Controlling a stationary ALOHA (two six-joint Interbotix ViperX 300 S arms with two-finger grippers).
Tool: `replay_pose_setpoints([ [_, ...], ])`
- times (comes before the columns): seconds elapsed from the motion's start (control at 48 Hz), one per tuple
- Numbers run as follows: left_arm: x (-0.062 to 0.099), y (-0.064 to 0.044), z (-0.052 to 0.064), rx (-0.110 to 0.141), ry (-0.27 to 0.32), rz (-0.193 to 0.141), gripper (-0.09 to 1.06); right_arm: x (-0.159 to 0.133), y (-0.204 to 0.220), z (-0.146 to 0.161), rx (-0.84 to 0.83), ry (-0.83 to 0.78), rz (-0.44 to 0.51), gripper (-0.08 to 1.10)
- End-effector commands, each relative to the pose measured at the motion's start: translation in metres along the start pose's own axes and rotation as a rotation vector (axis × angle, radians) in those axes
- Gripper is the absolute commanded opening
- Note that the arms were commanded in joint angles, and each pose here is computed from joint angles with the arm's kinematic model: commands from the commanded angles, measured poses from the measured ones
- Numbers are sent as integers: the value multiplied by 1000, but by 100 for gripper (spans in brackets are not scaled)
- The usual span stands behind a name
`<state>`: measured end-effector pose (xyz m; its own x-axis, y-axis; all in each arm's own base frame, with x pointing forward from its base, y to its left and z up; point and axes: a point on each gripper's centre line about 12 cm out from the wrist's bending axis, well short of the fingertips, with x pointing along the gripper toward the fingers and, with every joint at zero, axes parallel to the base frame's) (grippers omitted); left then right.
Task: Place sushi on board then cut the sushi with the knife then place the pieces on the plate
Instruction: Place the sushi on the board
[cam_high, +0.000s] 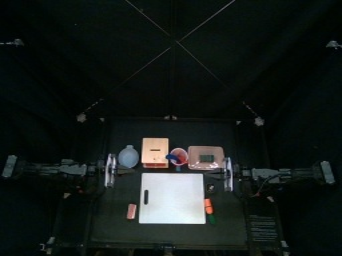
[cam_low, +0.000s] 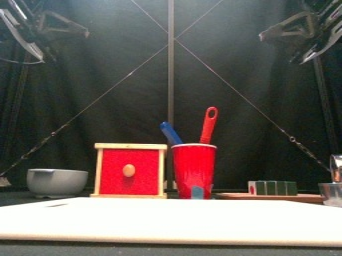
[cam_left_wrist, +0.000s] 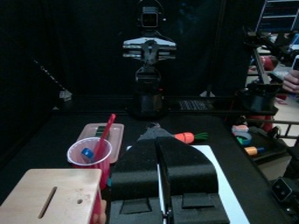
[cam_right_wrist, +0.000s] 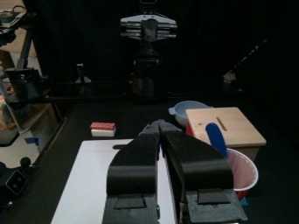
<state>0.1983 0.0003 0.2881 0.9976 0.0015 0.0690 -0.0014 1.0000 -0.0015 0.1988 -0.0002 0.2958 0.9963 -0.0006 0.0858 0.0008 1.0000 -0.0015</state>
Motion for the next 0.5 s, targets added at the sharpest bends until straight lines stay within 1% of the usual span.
replay_pose_setpoints([
  [0.021, 8, 0, -1, 11, 18, 1, -7, 3, 0, -4, 7, 25, -3, 4],
  [0.146, 14, -1, -7, 18, 48, -5, -3, 7, -2, -16, 21, 113, -10, 4],
  [0.25, 21, -1, -14, 18, 81, -7, -1, 10, -5, -26, 47, 205, -30, 4],
  [0.396, 32, -2, -23, 19, 132, -13, 0, 13, -14, -42, 72, 349, -76, 5],
  [0.5, 39, -2, -31, 19, 169, -13, 0, 14, -24, -53, 87, 443, -125, 9],
])
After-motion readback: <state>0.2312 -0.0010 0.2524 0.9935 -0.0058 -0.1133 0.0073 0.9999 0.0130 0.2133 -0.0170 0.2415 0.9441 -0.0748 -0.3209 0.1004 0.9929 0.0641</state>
